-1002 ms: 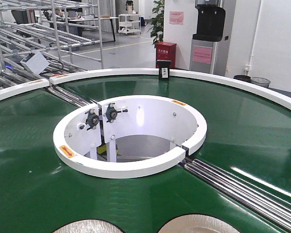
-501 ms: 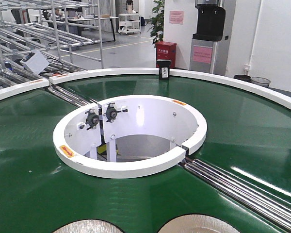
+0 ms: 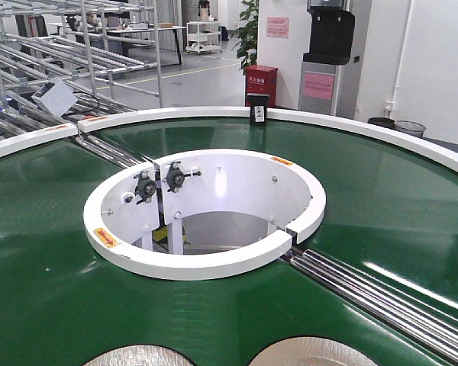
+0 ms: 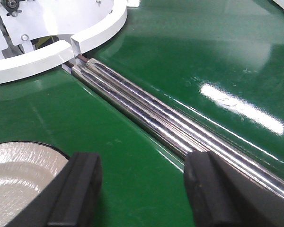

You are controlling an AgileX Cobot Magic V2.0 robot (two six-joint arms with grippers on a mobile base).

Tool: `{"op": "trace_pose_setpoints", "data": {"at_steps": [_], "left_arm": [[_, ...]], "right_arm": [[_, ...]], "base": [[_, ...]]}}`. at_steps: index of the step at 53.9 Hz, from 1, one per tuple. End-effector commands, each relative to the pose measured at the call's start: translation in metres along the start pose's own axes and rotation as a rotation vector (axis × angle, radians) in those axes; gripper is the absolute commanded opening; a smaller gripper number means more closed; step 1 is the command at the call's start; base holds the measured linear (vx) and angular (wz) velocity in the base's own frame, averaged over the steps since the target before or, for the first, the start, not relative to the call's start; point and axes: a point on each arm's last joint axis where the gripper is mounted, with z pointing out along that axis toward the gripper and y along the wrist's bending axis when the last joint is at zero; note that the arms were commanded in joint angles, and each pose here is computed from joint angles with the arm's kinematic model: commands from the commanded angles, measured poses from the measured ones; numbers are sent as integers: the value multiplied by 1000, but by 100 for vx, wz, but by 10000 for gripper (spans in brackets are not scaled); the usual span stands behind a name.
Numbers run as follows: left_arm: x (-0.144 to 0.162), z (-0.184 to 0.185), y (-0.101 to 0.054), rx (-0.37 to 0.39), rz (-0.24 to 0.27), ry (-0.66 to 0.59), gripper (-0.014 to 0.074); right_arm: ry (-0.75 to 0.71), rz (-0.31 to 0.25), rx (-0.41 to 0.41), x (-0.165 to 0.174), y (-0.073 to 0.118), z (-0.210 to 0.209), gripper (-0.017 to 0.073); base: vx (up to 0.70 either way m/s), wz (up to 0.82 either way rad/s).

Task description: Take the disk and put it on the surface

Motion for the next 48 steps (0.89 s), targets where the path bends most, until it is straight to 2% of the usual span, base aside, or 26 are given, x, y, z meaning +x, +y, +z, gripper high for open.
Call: {"op": "trace_pose_setpoints", "data": {"at_steps": [1,12,13,28,32,42,48], "left_arm": [[-16,4,-9,45,-5,12,521],[-24,36,-24,171,38,172,521],[-24,41,-25,187,54,193,521],[-7,78,-39,407,93,360,521],[-3,84,-42,456,83,384,521],[3,96,-49,556,14,427,521],[5,99,-50,570,-6,439,519]], "right_arm": [[-118,0,12,-19,-2,-4,479],[-118,0,12,-19,-2,-4,479],[-118,0,12,-19,-2,-4,479],[-115,0,12,-19,-2,-4,479],[-115,0,12,-19,-2,-4,479],[-115,0,12,-19,-2,-4,479],[-115,0,12,-19,-2,-4,477]], "base": [[0,0],[0,0],[0,0],[0,0],[0,0],[0,0],[0,0]]}}
